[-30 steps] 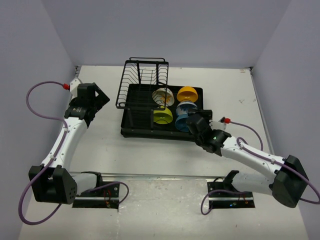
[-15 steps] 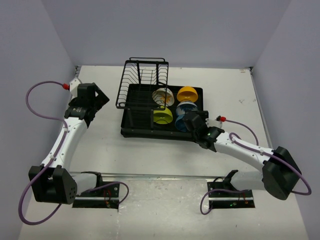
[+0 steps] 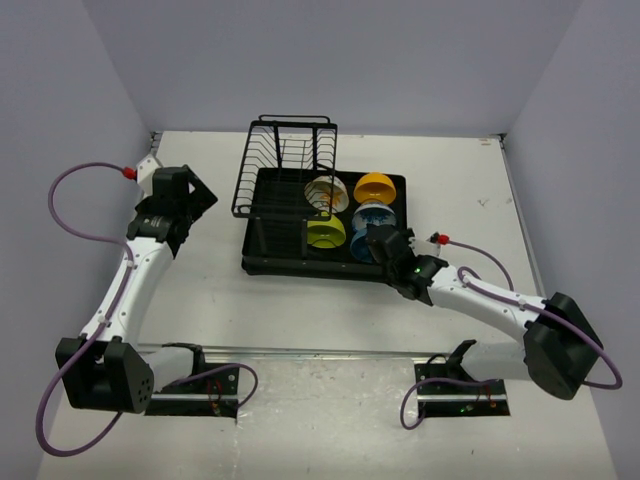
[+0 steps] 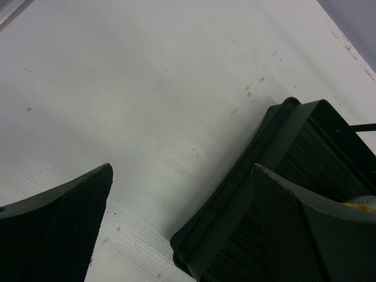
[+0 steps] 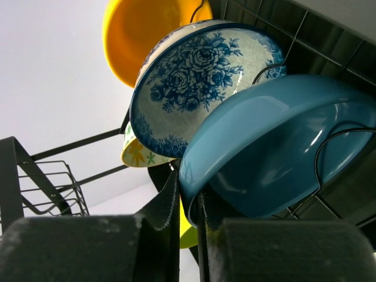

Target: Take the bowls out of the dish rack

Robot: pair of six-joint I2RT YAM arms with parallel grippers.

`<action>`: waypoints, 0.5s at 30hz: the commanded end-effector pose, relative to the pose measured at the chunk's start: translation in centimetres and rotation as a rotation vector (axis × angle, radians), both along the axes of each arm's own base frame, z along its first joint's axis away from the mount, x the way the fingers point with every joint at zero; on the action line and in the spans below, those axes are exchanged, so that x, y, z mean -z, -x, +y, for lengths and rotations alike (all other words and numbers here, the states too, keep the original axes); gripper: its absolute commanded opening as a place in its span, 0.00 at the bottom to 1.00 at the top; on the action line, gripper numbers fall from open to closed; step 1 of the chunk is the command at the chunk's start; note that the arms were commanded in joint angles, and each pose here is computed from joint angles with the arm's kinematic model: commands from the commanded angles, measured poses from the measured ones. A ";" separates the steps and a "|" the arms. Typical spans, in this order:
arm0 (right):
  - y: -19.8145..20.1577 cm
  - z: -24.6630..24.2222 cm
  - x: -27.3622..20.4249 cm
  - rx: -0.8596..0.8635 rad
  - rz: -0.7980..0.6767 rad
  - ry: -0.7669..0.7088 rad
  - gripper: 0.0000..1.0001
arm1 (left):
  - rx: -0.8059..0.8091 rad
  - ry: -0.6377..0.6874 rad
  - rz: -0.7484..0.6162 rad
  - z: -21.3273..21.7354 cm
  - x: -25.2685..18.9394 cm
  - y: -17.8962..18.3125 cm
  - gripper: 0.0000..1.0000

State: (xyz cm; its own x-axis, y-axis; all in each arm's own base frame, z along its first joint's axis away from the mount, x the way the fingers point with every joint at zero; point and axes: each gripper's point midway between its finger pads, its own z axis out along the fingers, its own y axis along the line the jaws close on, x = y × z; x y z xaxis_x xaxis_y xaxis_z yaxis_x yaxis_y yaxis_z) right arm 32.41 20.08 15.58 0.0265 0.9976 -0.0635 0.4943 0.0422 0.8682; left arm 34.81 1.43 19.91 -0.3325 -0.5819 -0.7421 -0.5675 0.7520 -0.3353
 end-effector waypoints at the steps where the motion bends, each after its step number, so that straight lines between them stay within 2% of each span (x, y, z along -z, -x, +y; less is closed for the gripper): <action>1: -0.1 -1.5 0.1 0.101 -0.013 -0.068 0.03 | -0.009 -0.006 -0.046 0.0 -1.1 -0.1 1.00; 2: 0.0 -1.5 0.1 0.101 -0.012 -0.067 0.00 | -0.009 -0.004 -0.046 0.0 -1.1 -0.2 1.00; 9: 0.5 -1.8 0.1 0.093 -0.020 -0.063 0.00 | -0.005 -0.001 -0.046 -0.1 -0.9 -0.3 1.00; 15: 0.8 -1.5 -2.1 0.041 -0.123 -0.069 0.00 | -0.003 0.009 -0.039 -0.2 0.0 -0.2 1.00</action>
State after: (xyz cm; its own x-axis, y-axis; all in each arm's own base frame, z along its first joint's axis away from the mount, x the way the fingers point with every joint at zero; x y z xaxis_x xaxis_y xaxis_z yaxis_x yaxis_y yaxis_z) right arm 31.77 19.62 15.76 0.0295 0.9994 -0.0194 0.4537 0.0039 0.8912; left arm 34.67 1.42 19.44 -0.3375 -0.5820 -0.7398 -0.5694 0.7521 -0.3319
